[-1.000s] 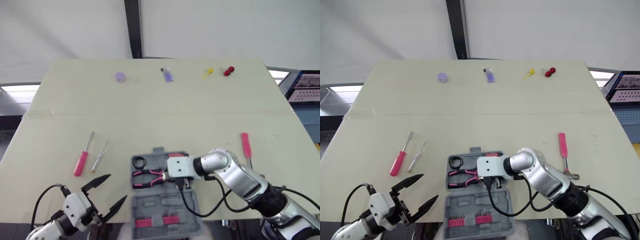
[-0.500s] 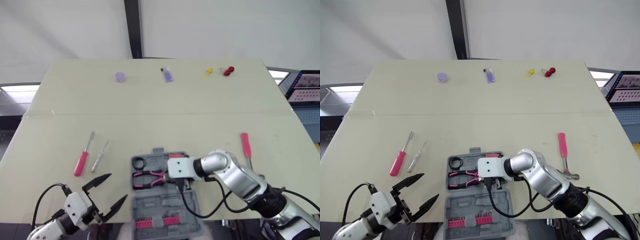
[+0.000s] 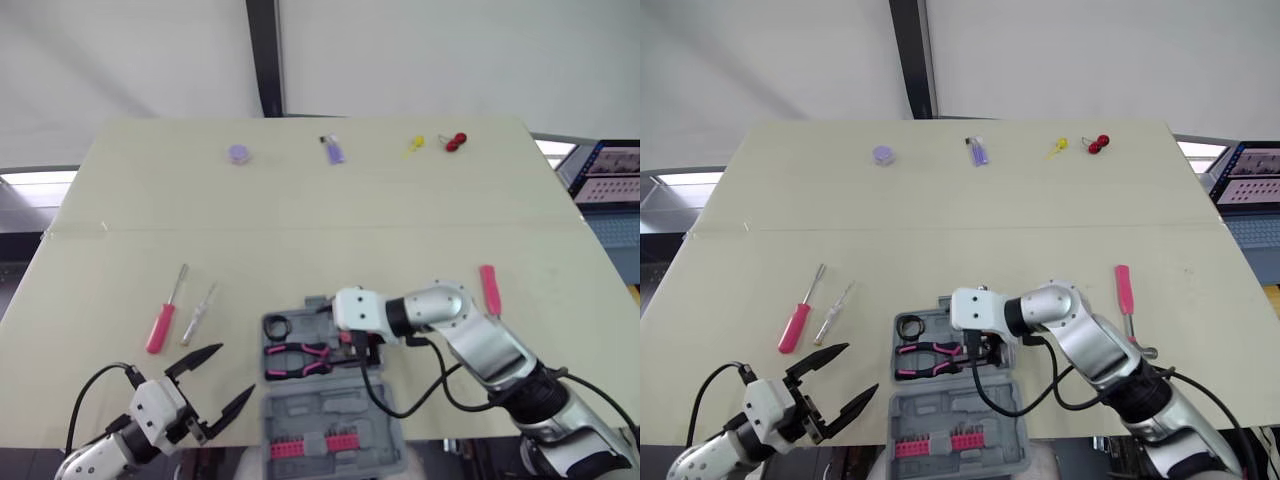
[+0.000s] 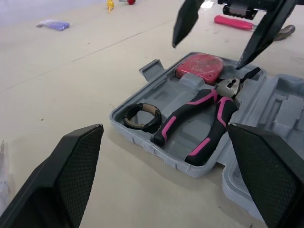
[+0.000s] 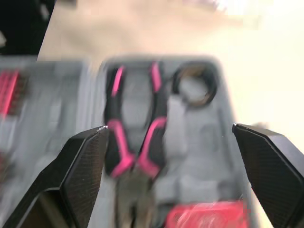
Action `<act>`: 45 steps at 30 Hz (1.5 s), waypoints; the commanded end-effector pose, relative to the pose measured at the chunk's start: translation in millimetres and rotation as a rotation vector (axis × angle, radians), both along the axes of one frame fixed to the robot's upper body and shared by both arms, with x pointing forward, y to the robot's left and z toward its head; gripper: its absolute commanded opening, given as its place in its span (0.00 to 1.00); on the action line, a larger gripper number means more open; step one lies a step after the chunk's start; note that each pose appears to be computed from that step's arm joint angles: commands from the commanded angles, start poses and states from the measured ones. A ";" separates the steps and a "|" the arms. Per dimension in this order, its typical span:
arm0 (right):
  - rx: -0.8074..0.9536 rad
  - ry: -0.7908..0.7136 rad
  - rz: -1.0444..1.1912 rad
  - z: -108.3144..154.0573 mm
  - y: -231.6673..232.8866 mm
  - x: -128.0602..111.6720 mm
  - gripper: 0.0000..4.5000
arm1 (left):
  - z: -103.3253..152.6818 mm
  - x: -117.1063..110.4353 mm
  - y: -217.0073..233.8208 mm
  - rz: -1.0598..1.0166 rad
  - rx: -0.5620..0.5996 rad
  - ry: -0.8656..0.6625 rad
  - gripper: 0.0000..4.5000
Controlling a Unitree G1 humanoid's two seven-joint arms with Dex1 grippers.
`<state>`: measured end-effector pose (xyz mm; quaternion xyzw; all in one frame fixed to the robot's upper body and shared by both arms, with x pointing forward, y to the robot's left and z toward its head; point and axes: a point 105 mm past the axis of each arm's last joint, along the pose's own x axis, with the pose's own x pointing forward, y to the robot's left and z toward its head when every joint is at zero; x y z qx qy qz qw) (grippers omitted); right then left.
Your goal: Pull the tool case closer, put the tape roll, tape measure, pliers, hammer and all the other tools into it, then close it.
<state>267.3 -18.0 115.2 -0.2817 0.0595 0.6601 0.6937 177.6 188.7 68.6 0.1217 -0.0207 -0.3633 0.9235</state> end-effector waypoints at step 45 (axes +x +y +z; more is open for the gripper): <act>-0.311 0.238 -0.119 -158.3 -29.2 -11.5 0.01 | 1.2 13.7 -7.6 -0.030 0.017 -0.031 1.00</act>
